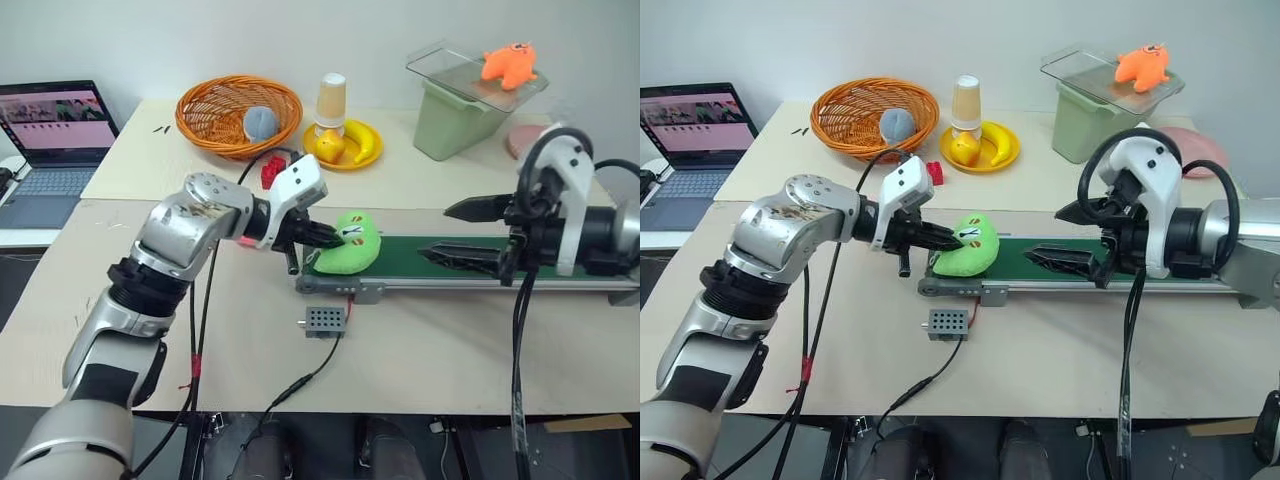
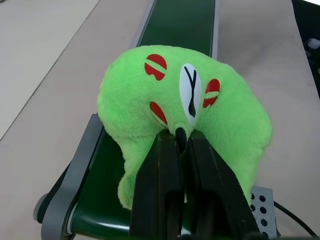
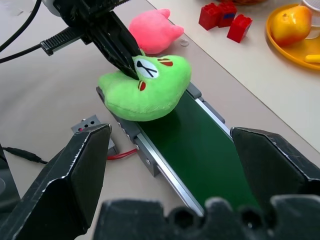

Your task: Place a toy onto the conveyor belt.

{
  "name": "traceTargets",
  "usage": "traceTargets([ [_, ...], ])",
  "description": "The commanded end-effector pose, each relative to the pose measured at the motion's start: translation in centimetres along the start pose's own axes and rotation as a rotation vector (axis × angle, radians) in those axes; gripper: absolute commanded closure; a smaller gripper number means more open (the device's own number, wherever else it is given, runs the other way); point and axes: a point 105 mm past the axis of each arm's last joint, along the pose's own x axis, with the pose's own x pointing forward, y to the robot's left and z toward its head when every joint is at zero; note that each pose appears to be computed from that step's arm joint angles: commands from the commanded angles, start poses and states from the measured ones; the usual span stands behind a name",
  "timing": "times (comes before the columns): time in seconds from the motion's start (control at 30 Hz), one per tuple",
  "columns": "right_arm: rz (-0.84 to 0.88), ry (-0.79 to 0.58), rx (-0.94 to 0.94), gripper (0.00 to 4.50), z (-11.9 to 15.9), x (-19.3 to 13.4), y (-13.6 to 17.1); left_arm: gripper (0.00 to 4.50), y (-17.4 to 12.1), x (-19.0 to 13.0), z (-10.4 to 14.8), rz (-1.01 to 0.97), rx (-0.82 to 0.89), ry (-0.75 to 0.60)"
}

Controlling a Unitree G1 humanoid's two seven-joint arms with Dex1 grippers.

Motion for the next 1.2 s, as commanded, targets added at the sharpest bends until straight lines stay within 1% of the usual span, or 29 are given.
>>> traceTargets([
  [0.03,-0.036,-0.026,-0.039,0.00,0.9,-1.1,0.0,4.48,0.0,0.0,0.0,0.001,0.062,0.010],
  [0.3,-0.042,-0.026,-0.043,0.00,1.1,-1.3,0.2,4.48,0.1,0.0,0.0,0.004,0.073,0.003],
  [0.33,-0.041,-0.026,-0.044,0.00,1.1,-1.3,0.2,3.81,0.1,0.0,-0.1,0.006,0.085,0.010],
  [0.37,-0.041,-0.026,-0.044,0.00,1.2,-1.3,0.2,3.68,0.1,0.0,-0.2,0.007,0.094,0.015],
  [0.43,-0.040,-0.026,-0.044,0.00,1.2,-1.3,0.1,2.71,0.0,0.0,-0.3,0.003,0.090,0.011],
  [0.47,-0.040,-0.027,-0.044,0.00,1.3,-1.3,0.1,2.60,0.0,0.0,-0.3,0.005,0.086,0.007],
  [0.5,-0.039,-0.027,-0.045,0.00,1.3,-1.3,0.1,2.16,0.0,-0.1,-0.3,0.006,0.084,0.005],
  [0.53,-0.038,-0.028,-0.045,0.00,1.3,-1.3,0.1,1.89,-0.1,-0.1,-0.2,0.005,0.080,0.002],
  [0.6,-0.037,-0.027,-0.046,0.00,1.4,-1.3,0.0,1.17,0.0,-0.2,-0.1,0.017,0.078,-0.005],
  [0.63,-0.035,-0.027,-0.045,0.00,1.4,-1.3,0.0,0.71,0.1,-0.3,0.2,0.021,0.068,-0.019],
  [0.7,-0.032,-0.026,-0.045,0.00,1.4,-1.3,0.0,0.09,0.3,-0.6,1.1,0.035,0.045,-0.055],
  [0.73,-0.030,-0.026,-0.045,0.00,1.4,-1.2,0.0,0.03,0.4,-0.8,1.6,0.043,0.032,-0.076],
  [0.9,-0.025,-0.027,-0.044,0.00,1.5,-1.2,-0.1,0.03,1.4,-2.0,4.1,0.097,-0.013,-0.170],
  [1.13,-0.017,-0.028,-0.044,0.00,1.6,-1.1,-0.1,0.03,1.7,-2.7,5.2,0.133,-0.033,-0.211],
  [1.2,-0.012,-0.027,-0.045,0.00,1.7,-1.1,-0.1,0.03,2.0,-3.5,5.7,0.148,-0.045,-0.230],
])
